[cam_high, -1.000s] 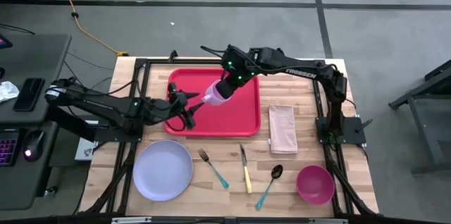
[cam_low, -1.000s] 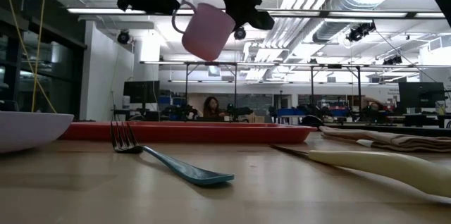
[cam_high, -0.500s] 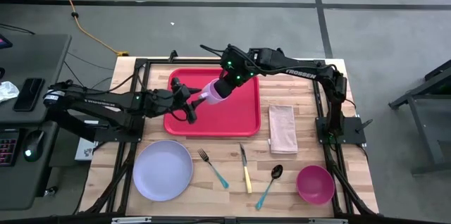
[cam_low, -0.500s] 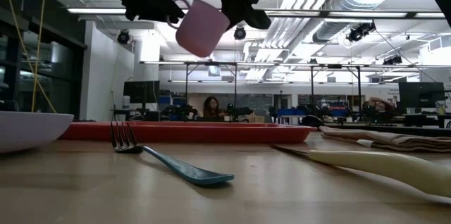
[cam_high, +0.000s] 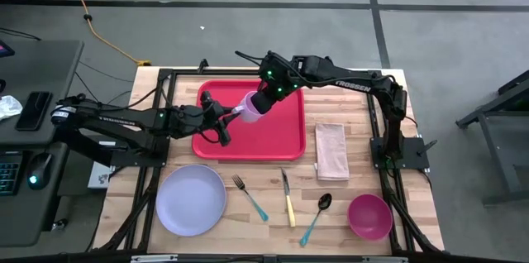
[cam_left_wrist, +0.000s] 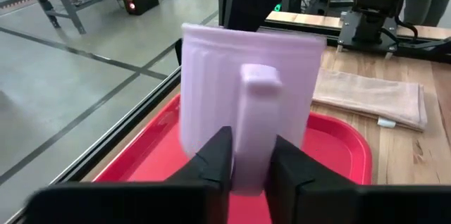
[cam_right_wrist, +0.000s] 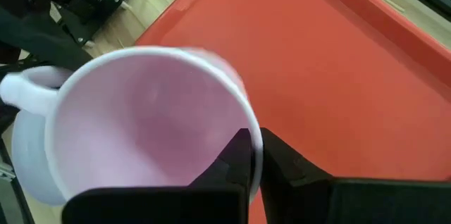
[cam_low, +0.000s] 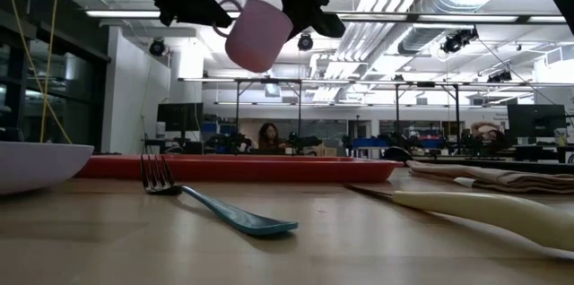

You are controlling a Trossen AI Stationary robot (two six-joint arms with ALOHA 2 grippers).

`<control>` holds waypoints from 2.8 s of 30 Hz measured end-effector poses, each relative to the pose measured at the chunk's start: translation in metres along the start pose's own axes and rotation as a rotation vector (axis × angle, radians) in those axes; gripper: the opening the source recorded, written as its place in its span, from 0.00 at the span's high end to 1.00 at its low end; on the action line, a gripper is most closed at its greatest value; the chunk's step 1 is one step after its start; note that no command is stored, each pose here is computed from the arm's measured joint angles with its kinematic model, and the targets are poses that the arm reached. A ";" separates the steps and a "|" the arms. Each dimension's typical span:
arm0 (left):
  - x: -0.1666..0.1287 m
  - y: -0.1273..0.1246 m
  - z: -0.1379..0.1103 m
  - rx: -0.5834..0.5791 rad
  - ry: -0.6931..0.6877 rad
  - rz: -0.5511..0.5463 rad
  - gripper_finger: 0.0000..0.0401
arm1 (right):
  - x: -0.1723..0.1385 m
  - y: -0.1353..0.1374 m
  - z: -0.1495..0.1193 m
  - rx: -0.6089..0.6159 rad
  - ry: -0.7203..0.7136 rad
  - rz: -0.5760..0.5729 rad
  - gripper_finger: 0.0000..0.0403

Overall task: Set up tray
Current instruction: Put the pink mug on the top left of the red serving tray

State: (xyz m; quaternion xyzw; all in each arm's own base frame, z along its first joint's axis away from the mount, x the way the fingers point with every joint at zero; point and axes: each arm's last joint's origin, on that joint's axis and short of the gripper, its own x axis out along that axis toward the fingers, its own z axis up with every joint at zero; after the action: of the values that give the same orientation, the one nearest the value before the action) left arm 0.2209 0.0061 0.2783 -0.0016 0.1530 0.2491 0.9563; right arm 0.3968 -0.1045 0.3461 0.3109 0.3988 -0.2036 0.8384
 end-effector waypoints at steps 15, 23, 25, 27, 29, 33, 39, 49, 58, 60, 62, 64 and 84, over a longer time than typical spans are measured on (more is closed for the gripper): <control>0.000 0.000 0.000 0.025 0.004 -0.015 0.84 | 0.000 0.000 0.000 0.005 0.001 -0.003 1.00; 0.000 0.000 -0.002 0.031 0.019 -0.020 0.84 | 0.000 0.002 0.003 -0.017 -0.038 0.015 0.98; 0.000 0.000 -0.002 0.030 0.020 -0.026 0.84 | 0.000 0.002 0.004 -0.018 -0.047 0.022 0.95; 0.000 -0.001 -0.002 0.031 0.021 -0.029 0.84 | 0.000 0.003 0.005 -0.026 -0.054 0.026 0.93; 0.000 -0.001 -0.003 0.033 0.026 -0.033 0.84 | 0.000 0.003 0.005 -0.036 -0.058 0.030 0.89; 0.000 0.000 -0.005 0.040 0.049 -0.029 0.84 | 0.000 0.002 0.006 -0.036 -0.059 0.031 0.82; -0.001 0.001 -0.012 0.028 0.115 -0.010 0.84 | -0.001 -0.003 0.012 -0.024 -0.066 0.077 0.76; -0.001 0.004 -0.022 -0.006 0.180 0.049 0.84 | -0.023 -0.002 0.025 -0.058 -0.199 0.149 0.76; 0.001 0.006 -0.051 -0.050 0.243 0.089 0.84 | -0.051 -0.003 0.026 -0.104 -0.264 0.150 0.77; 0.001 0.006 -0.053 -0.051 0.241 0.105 0.84 | -0.057 -0.004 0.025 -0.119 -0.268 0.143 0.77; 0.001 0.007 -0.054 -0.049 0.237 0.121 0.84 | -0.063 -0.006 0.024 -0.136 -0.270 0.125 0.78; 0.001 0.008 -0.055 -0.047 0.233 0.135 0.84 | -0.066 -0.010 0.021 -0.152 -0.250 0.084 0.78; 0.026 0.067 -0.040 -0.091 0.169 0.134 0.84 | -0.072 -0.033 0.000 -0.235 -0.063 -0.219 0.78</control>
State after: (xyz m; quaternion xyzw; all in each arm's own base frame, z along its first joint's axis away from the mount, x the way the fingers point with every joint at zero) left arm 0.1986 0.0742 0.2378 -0.0558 0.2213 0.3181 0.9202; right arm 0.3342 -0.1218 0.3916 0.1588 0.4250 -0.2552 0.8538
